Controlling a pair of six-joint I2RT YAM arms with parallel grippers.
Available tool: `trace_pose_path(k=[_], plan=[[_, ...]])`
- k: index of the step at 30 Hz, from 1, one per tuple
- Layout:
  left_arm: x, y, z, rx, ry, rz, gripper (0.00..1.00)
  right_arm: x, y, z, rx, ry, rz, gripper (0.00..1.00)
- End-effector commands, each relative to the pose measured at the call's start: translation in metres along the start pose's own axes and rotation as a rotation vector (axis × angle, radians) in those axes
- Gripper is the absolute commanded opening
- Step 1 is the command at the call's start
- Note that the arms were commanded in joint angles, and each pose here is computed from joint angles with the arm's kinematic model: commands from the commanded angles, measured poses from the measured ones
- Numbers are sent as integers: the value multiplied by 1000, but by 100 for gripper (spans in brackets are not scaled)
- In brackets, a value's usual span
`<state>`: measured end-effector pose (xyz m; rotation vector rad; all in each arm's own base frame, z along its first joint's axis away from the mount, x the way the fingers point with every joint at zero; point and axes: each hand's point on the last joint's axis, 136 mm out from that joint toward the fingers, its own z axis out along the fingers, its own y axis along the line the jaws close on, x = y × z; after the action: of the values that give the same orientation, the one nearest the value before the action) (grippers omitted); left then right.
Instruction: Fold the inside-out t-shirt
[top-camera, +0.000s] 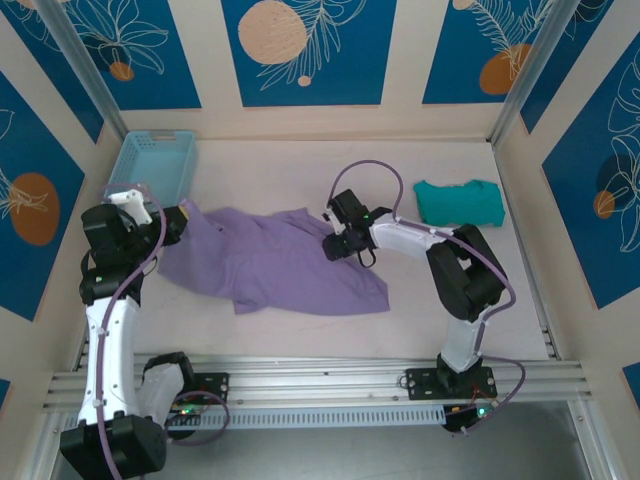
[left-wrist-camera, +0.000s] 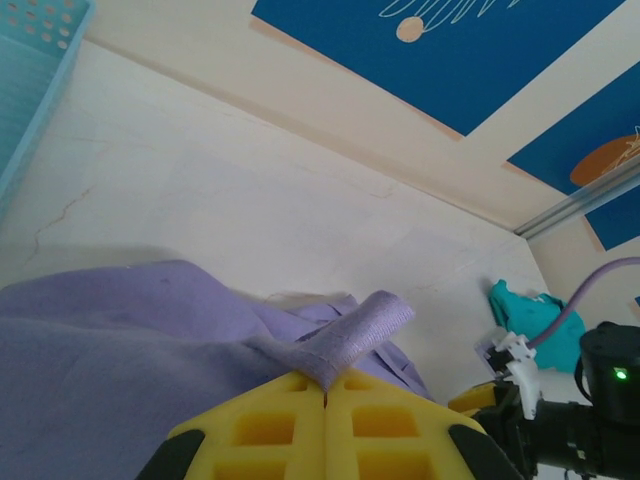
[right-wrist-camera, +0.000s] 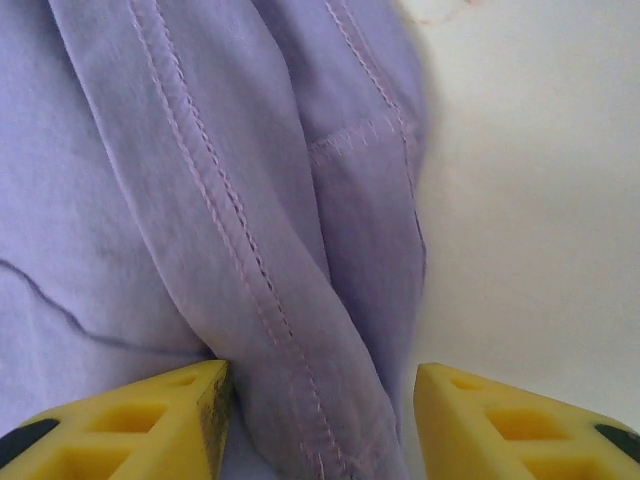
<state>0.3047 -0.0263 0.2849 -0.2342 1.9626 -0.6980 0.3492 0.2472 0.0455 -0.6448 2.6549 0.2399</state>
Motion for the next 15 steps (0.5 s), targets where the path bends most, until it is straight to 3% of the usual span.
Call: trace_pose_path(k=[1,4,10,15], plan=[[-7,-6,-2,35,-24,7,0,-10,4,5,14,2,-53,52],[-7,-6,-1,37,-24,4,0,-11,-2,11,81,24,-87,49],[-9,-9,-2,43,-25,5,0,-10,-31,0,245,32,-115,31],[-9,-8,-1,45,-26,2,0,-6,-51,-13,338,30,-137,34]])
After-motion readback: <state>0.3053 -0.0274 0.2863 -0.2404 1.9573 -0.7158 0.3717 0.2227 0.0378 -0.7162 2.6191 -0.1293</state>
